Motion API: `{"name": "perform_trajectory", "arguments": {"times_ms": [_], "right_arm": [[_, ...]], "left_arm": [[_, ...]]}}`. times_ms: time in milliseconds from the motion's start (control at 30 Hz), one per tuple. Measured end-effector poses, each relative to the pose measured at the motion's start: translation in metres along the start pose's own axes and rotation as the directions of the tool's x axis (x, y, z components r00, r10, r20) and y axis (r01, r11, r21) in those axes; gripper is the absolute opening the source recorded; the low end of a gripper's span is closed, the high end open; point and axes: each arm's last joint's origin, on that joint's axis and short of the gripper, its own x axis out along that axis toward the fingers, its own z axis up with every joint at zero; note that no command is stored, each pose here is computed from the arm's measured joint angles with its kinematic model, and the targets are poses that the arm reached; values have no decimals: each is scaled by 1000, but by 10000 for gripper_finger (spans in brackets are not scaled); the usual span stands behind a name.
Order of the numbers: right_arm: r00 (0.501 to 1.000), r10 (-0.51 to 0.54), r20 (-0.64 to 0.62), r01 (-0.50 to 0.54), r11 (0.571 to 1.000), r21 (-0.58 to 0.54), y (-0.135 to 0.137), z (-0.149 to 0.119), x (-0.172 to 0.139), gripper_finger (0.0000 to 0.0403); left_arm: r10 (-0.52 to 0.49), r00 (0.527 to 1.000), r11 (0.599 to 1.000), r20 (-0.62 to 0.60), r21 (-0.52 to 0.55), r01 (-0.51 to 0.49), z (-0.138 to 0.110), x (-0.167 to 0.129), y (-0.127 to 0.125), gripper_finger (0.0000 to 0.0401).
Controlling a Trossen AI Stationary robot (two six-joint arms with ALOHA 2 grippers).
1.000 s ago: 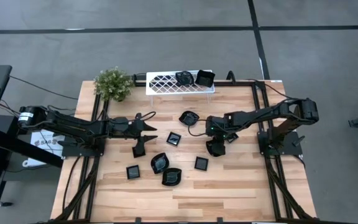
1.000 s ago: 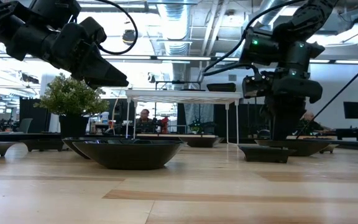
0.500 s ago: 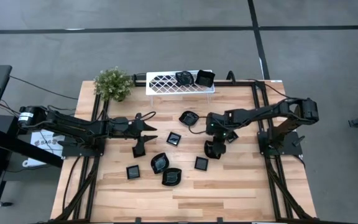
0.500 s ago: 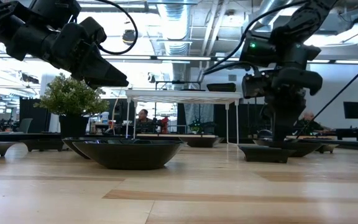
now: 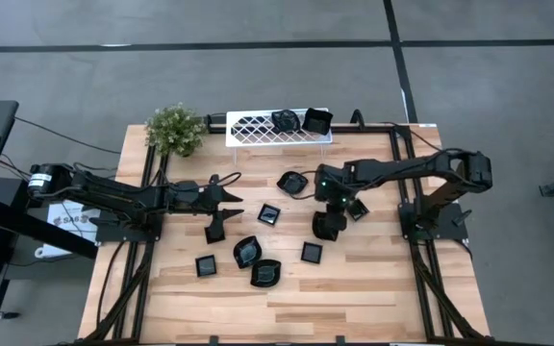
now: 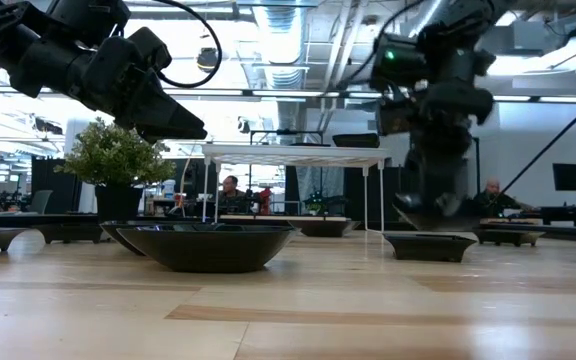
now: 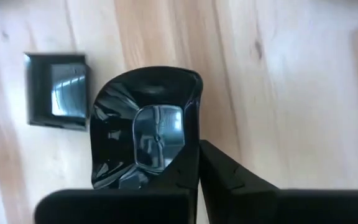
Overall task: Pick & Place Mini shaped plates
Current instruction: Stack the black leaf-shaped plate on top of the black leaf-shaped plate on the shelf
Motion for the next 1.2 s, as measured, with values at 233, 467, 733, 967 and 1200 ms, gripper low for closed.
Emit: {"name": "perform_trajectory", "arguments": {"times_ms": [233, 467, 733, 967, 1200], "right_arm": [[996, -87, 29, 88, 995, -40, 8, 27, -35, 1], [986, -161, 51, 164, 985, -53, 23, 52, -90, 1], [953, -230, 198, 254, 961, -105, 53, 72, -142, 1], [894, -343, 289, 378, 923, -73, 54, 80, -151, 1], [777, -477, 411, 525, 851, -5, 25, 99, -160, 1]], "left_arm": [[0, 1000, 1000, 0, 0, 0, 0, 0, 0, 163], [0, 1000, 1000, 0, 0, 0, 0, 0, 0, 163], [0, 1000, 1000, 0, 0, 0, 0, 0, 0, 163], [0, 1000, 1000, 0, 0, 0, 0, 0, 0, 163], [0, 1000, 1000, 8, -1, 0, 1, 0, 0, 163]]}}
